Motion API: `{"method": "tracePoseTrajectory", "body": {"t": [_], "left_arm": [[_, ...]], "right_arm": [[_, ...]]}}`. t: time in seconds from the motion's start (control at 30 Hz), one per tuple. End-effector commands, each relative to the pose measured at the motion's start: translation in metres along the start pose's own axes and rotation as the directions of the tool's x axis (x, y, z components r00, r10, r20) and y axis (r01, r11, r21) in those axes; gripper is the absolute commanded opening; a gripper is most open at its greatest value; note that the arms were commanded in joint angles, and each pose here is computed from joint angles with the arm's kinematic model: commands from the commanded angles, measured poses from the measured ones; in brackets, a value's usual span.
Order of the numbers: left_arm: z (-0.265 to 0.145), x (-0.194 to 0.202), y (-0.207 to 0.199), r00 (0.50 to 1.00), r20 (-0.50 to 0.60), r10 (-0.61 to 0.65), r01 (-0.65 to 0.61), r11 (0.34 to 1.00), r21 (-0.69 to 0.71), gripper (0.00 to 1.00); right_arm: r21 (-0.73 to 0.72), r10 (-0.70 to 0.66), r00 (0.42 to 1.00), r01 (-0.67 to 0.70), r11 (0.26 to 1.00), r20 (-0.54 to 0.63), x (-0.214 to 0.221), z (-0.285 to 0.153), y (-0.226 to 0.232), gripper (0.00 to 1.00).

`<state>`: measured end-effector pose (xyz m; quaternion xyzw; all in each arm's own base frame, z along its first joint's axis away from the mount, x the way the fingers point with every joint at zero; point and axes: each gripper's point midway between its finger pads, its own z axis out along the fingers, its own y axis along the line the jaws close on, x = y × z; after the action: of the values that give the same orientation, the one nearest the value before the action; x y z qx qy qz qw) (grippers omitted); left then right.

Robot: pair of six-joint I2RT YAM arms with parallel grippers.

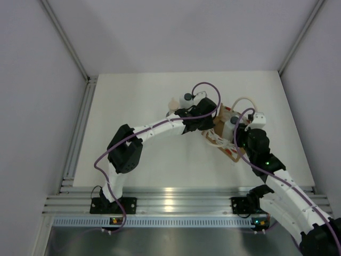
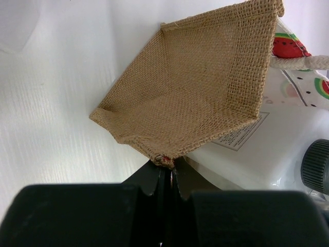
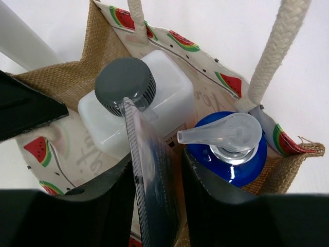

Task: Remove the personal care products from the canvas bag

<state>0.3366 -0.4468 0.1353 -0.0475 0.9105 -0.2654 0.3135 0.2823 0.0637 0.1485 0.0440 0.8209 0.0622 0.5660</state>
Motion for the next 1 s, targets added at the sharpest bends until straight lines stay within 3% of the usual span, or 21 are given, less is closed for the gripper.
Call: {"method": "tracePoseTrajectory", "body": {"t": [0.0, 0.13, 0.17, 0.37, 0.7, 0.97], "left_arm": [[-0.004, -0.011, -0.027, 1.000, 0.027, -0.011, 0.009, 0.997, 0.076, 0.00], [-0.003, -0.011, -0.026, 1.000, 0.029, -0.009, 0.007, 0.997, 0.073, 0.00], [-0.004, -0.011, -0.027, 1.000, 0.029, -0.009, 0.007, 0.997, 0.075, 0.00], [-0.004, -0.011, -0.027, 1.000, 0.031, -0.005, 0.003, 0.997, 0.074, 0.00], [-0.004, -0.011, -0.026, 0.999, 0.031, -0.008, 0.005, 0.997, 0.072, 0.00], [-0.004, -0.012, -0.026, 0.999, 0.033, -0.013, 0.010, 0.997, 0.072, 0.00]], "right_arm": [[0.012, 0.012, 1.000, -0.012, 1.000, 0.028, -0.004, 0.003, -0.003, 0.38], [0.006, 0.008, 0.999, -0.008, 1.000, 0.038, -0.007, 0.003, -0.002, 0.32], [0.005, 0.007, 0.999, -0.008, 1.000, 0.043, -0.008, 0.003, -0.002, 0.21], [0.007, -0.001, 0.997, 0.000, 1.000, 0.079, -0.013, 0.000, -0.004, 0.00], [-0.059, 0.057, 0.943, -0.040, 0.997, 0.328, -0.064, -0.034, -0.002, 0.00], [-0.085, 0.059, 0.923, -0.029, 0.996, 0.381, -0.089, -0.047, 0.004, 0.00]]}}
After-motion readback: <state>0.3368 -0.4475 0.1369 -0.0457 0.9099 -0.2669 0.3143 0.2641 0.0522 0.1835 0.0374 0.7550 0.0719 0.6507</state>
